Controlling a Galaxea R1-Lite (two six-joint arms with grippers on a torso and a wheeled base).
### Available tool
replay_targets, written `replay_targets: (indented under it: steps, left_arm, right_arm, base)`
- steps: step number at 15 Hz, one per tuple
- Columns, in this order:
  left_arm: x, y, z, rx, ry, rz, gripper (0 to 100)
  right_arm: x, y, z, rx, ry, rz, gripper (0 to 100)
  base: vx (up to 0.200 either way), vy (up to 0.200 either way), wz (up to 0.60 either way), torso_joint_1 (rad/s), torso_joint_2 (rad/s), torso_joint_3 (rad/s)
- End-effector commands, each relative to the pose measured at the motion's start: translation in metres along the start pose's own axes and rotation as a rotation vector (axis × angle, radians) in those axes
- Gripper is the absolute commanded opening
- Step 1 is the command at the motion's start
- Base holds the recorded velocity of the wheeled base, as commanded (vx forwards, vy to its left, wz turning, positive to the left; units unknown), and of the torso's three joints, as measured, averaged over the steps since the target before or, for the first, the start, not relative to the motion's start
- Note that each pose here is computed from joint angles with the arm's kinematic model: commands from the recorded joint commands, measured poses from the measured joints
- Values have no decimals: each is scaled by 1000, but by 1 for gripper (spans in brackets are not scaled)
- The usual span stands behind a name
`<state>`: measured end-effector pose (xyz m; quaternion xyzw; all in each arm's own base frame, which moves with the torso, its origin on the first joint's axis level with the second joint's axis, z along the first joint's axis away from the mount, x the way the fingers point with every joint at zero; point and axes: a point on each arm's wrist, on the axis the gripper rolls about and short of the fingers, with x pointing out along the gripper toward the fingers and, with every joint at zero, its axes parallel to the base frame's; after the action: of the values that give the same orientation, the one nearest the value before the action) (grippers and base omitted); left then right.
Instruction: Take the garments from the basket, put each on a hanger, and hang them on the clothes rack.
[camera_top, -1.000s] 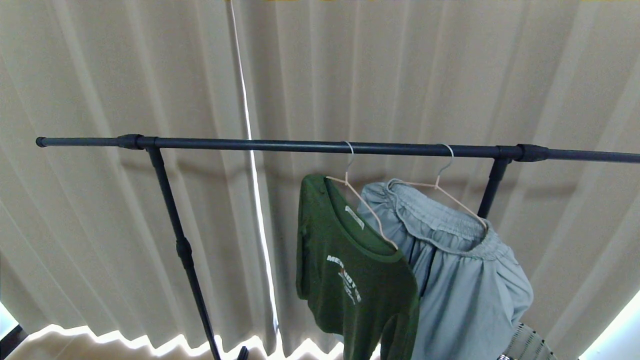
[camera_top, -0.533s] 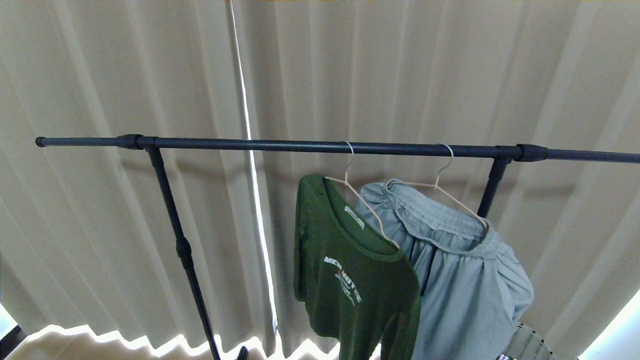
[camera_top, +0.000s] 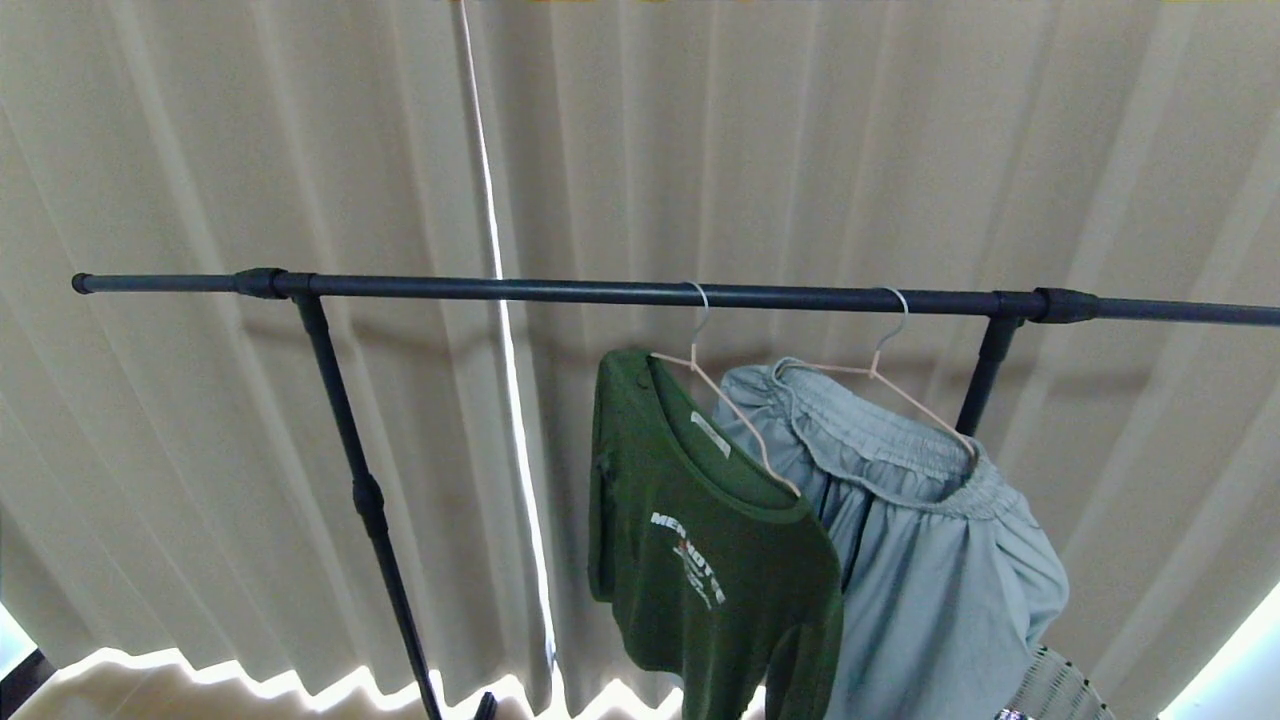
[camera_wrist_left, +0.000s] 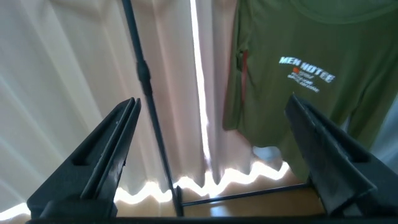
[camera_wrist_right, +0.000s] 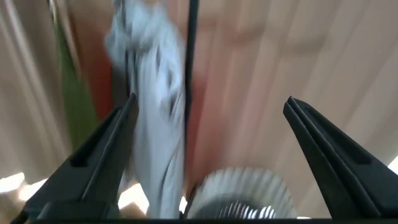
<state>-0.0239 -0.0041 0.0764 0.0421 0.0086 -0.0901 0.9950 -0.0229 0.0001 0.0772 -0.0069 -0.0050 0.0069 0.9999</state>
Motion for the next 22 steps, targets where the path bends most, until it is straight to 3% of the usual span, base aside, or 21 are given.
replay_targets:
  steps: [1,5,11,22]
  left_arm:
    - [0,0,0,-1,1,0,100]
    - [0,0,0,-1,1,0,100]
    - [0,0,0,-1,1,0,100]
    - [0,0,0,-1,1,0,100]
  right_arm:
    - [0,0,-1,20,2,-2,100]
    - [0,-2,0,9,-1,-89,100]
    - [0,0,-2,11,12,-14,100]
    - [0,0,-2,20,10,-14,100]
  base:
    - [0,0,0,0,0,0]
    - [0,0,0,0,0,0]
    - [0,0,0,0,0,0]
    - [0,0,0,0,0,0]
